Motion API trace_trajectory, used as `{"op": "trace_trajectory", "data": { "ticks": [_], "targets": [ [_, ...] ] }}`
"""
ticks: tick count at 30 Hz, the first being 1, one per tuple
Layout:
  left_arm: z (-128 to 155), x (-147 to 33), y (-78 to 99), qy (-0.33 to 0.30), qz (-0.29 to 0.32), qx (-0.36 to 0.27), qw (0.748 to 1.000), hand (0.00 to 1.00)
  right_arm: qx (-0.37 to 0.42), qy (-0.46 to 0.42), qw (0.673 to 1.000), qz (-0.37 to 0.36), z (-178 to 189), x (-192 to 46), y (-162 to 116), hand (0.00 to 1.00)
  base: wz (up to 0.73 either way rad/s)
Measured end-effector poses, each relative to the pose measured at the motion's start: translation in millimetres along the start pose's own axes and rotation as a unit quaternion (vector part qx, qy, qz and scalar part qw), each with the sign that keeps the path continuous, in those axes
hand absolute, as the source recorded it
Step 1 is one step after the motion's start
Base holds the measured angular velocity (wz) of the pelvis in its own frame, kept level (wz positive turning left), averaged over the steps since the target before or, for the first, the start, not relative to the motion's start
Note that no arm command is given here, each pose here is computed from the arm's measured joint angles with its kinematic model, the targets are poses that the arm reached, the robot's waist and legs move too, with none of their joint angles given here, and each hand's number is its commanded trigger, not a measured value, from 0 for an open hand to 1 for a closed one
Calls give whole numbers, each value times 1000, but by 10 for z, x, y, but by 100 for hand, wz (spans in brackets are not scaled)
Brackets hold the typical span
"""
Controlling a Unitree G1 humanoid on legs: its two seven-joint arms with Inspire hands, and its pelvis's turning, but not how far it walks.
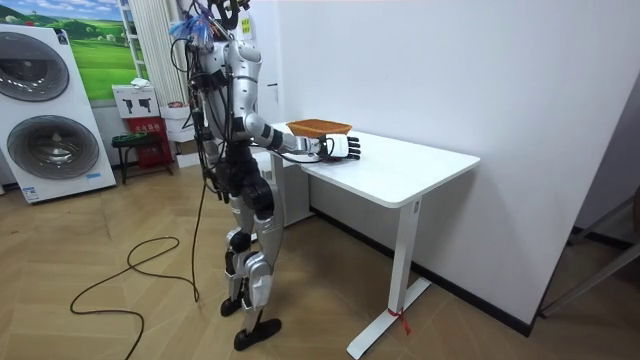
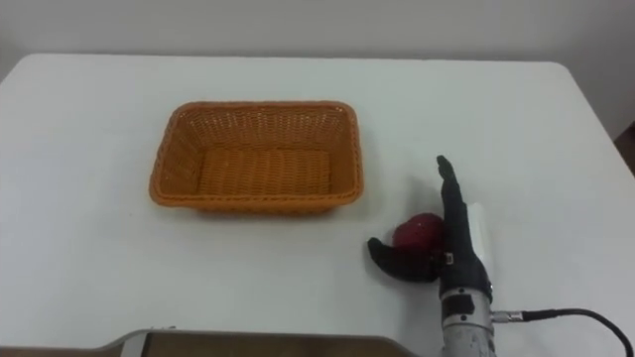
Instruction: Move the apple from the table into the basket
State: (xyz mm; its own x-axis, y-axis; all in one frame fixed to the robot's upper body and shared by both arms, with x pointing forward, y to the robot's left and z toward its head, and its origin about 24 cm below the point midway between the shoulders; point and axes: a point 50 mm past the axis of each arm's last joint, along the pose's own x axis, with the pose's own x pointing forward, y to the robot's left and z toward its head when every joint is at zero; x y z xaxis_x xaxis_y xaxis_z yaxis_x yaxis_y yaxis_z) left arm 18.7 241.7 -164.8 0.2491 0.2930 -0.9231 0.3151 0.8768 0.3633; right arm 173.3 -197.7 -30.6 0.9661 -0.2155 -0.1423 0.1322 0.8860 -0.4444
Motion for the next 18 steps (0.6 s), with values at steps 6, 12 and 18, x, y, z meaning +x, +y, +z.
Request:
{"op": "trace_trajectory", "data": {
  "ticks": [6,12,18],
  "targets": [
    [48,10,18,-7,4,0,1000,0,-2,1,1000,9,-26,-17,25,100,0],
    [27,5,19,-5,4,1,1000,0,-29,2,1000,-8,-91,-17,-30,100,0],
    [31,7,35,-6,8,1,1000,0,-43,2,999,-26,-128,9,-87,100,0]
  ]
}}
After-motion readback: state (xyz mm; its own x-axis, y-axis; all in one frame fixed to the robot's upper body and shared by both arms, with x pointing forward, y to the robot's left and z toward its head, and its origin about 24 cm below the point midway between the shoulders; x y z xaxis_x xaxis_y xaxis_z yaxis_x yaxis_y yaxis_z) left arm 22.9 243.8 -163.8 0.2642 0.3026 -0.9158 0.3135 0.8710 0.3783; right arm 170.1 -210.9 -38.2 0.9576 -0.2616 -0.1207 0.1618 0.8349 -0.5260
